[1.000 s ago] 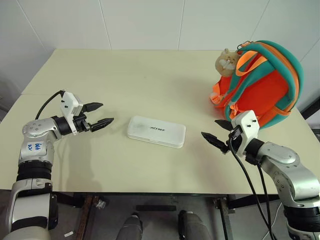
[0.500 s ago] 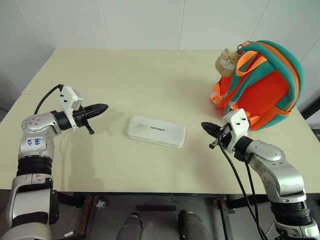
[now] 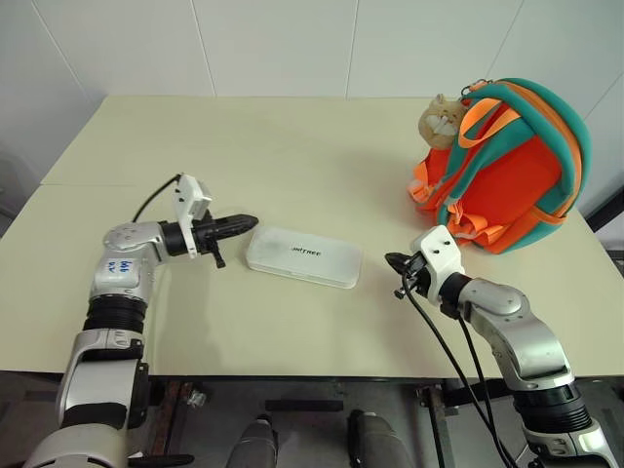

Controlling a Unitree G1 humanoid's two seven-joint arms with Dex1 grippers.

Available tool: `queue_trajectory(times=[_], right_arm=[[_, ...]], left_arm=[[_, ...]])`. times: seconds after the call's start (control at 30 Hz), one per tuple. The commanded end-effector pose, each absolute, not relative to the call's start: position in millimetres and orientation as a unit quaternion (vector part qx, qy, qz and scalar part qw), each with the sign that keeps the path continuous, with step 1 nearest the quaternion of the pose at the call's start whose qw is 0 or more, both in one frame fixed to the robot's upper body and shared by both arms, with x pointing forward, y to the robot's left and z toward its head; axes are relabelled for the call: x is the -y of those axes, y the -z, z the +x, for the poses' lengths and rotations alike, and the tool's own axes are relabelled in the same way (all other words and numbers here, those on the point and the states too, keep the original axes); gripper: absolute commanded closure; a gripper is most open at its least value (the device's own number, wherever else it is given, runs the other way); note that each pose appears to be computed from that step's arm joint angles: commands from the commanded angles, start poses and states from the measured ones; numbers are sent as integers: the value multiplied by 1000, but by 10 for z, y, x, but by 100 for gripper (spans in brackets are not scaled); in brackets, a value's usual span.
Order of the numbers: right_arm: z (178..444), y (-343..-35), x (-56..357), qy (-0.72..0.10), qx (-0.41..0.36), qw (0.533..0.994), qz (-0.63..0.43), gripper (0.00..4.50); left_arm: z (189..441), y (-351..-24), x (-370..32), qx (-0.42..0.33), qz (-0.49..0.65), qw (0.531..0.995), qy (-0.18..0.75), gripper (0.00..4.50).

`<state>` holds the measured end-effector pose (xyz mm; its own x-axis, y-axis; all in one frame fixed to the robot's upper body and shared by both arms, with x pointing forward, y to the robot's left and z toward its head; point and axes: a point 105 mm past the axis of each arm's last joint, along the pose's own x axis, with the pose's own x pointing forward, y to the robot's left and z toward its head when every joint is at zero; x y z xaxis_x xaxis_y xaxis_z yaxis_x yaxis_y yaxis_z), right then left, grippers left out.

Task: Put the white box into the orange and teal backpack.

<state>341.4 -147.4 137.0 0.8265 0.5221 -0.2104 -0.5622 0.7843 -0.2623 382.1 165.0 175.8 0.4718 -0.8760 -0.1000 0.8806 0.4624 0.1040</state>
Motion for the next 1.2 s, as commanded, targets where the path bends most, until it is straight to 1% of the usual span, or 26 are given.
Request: queue_trajectory(times=[0.03, 0.13, 0.3, 0.53, 0.63, 0.8, 0.93, 1.03, 1.1, 1.2], right_arm=[[3407, -1458, 1446, -283, -48, 944, -161, 450], [3395, -1440, 1444, -282, -51, 945, -160, 450], [3391, -1449, 1449, -280, -53, 945, -158, 450], [3411, -1462, 1452, -281, -56, 945, -160, 450], [3423, -1474, 1449, -282, -55, 944, -161, 450], [3431, -1487, 1447, -283, -54, 944, -162, 450], [3435, -1470, 1427, -287, -58, 942, -162, 450], [3439, -1451, 1400, -291, -62, 941, -163, 450], [3443, -1448, 1373, -295, -62, 939, -163, 450], [3451, -1450, 1347, -299, -63, 938, -164, 450]], left_arm=[[3762, -1824, -1561, -19, 61, 840, 538, 445], [3734, -1654, -1521, -62, 66, 833, 546, 445], [3783, -1478, -1565, -100, 87, 841, 524, 445], [3931, -1500, -1601, -87, 103, 861, 490, 445], [3940, -1562, -1597, -76, 86, 864, 490, 445], [3940, -1639, -1732, -73, 68, 877, 471, 445], [3989, -1627, -1918, -93, 61, 899, 424, 445], [4002, -1587, -2014, -115, 40, 907, 403, 445], [4018, -1464, -2095, -161, 17, 913, 375, 445], [4013, -1410, -2093, -174, -6, 913, 370, 445]])
